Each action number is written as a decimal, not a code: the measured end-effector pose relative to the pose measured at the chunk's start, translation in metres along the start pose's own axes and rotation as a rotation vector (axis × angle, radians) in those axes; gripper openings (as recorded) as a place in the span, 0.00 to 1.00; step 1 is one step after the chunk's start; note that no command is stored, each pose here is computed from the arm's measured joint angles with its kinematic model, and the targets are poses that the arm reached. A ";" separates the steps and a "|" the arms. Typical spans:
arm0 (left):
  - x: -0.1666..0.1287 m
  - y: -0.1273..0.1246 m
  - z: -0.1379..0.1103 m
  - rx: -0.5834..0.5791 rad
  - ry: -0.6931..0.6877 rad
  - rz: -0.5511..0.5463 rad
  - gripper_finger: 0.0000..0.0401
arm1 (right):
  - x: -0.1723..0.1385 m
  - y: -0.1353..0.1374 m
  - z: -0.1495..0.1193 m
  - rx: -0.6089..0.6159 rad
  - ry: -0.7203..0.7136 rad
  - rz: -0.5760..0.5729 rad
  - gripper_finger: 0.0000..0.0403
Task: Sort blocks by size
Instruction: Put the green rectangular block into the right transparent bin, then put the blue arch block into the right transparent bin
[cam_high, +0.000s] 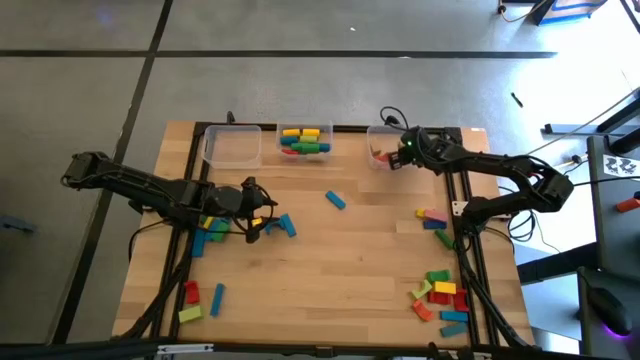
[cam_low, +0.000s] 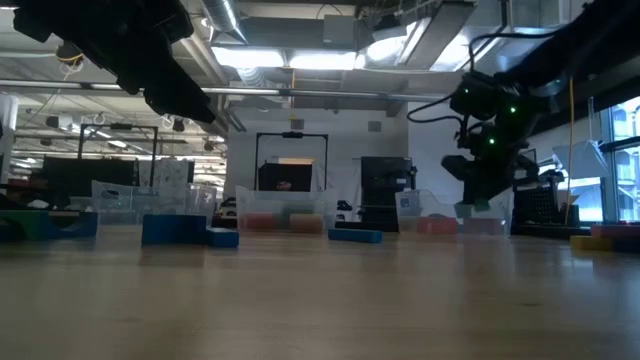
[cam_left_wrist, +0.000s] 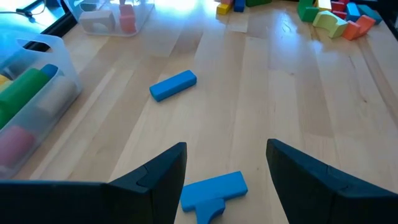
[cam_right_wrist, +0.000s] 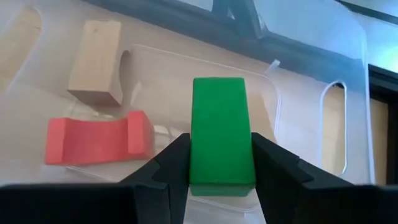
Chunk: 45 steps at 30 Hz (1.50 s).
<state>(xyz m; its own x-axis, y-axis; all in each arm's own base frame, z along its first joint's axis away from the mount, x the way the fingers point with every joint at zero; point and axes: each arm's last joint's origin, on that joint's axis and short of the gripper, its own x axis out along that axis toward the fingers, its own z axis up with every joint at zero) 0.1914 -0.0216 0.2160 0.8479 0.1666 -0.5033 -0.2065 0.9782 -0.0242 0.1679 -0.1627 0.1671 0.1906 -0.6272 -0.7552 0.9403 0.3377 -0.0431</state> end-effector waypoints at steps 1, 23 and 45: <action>0.000 0.000 0.000 0.000 0.000 0.000 0.54 | 0.001 0.000 -0.001 -0.001 0.003 -0.002 0.36; 0.000 0.000 0.000 -0.004 -0.001 0.000 0.54 | 0.001 0.000 -0.002 -0.029 0.005 0.019 0.53; 0.000 0.000 0.003 0.006 -0.029 -0.006 0.54 | -0.131 0.127 -0.030 -0.478 -0.190 0.694 0.62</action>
<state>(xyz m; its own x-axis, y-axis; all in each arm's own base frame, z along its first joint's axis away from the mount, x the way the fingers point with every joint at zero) 0.1928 -0.0218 0.2185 0.8630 0.1646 -0.4776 -0.1990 0.9798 -0.0220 0.2543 -0.0163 0.2403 0.7620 -0.2620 -0.5922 0.3822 0.9202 0.0847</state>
